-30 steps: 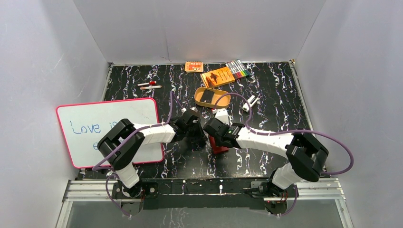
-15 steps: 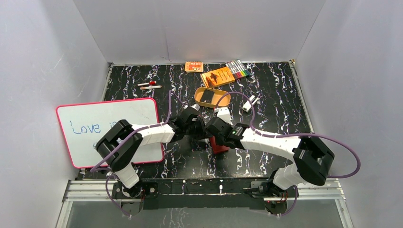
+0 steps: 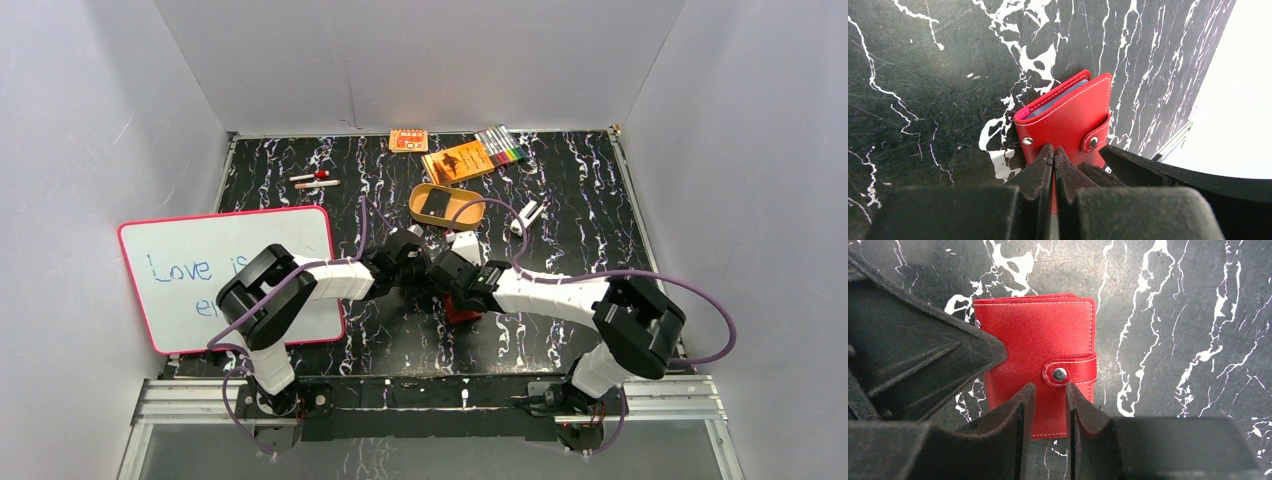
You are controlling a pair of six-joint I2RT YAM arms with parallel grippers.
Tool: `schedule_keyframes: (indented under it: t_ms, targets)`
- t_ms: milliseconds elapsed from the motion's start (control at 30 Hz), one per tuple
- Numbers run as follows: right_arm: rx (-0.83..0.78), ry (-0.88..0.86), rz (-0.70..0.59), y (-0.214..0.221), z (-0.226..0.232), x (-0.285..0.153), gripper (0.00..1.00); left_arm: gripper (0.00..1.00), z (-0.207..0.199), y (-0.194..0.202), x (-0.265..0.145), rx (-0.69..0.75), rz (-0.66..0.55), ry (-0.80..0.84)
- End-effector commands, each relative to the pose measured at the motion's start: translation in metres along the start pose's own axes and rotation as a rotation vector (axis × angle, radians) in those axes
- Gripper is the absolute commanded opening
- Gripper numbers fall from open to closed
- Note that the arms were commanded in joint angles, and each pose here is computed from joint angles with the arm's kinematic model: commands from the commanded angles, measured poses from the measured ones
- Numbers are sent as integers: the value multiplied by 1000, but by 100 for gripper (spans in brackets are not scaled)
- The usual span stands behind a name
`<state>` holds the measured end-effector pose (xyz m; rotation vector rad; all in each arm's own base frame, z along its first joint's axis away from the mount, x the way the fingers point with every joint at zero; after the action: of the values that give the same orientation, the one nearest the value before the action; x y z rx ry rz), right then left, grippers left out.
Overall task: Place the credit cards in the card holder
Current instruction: Open the card holder at the center of the board.
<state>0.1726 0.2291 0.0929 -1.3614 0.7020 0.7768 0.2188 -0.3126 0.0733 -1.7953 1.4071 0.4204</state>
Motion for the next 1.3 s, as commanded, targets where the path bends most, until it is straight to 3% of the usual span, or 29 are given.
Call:
schedule_keyframes:
  t_ms: [0,433,900,1267]
  targets:
    - [11,7,-49,-12,8,0,37,0,13,7,5,-22,33,-50]
    - [-44,105,-26,-5,0,13,34,0,19,10,4,-25,37,-80]
    - [-34,103,-41,-7,-2,10,0,0,25,14,6,-28,46,-100]
    - [11,123,-97,-18,-10,-1,0,0,32,18,8,-30,55,-130]
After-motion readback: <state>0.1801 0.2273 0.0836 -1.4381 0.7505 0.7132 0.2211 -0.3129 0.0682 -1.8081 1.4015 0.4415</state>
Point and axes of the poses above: each gripper's point midway between its finger pads, its own x axis out along the fingers, its own z axis along the line the jaws close on, y = z × x, the point moved 6 cm from there along -x, back along the fingers, and after that the axes turned 14 degrees about x, right-handed, at the moved point
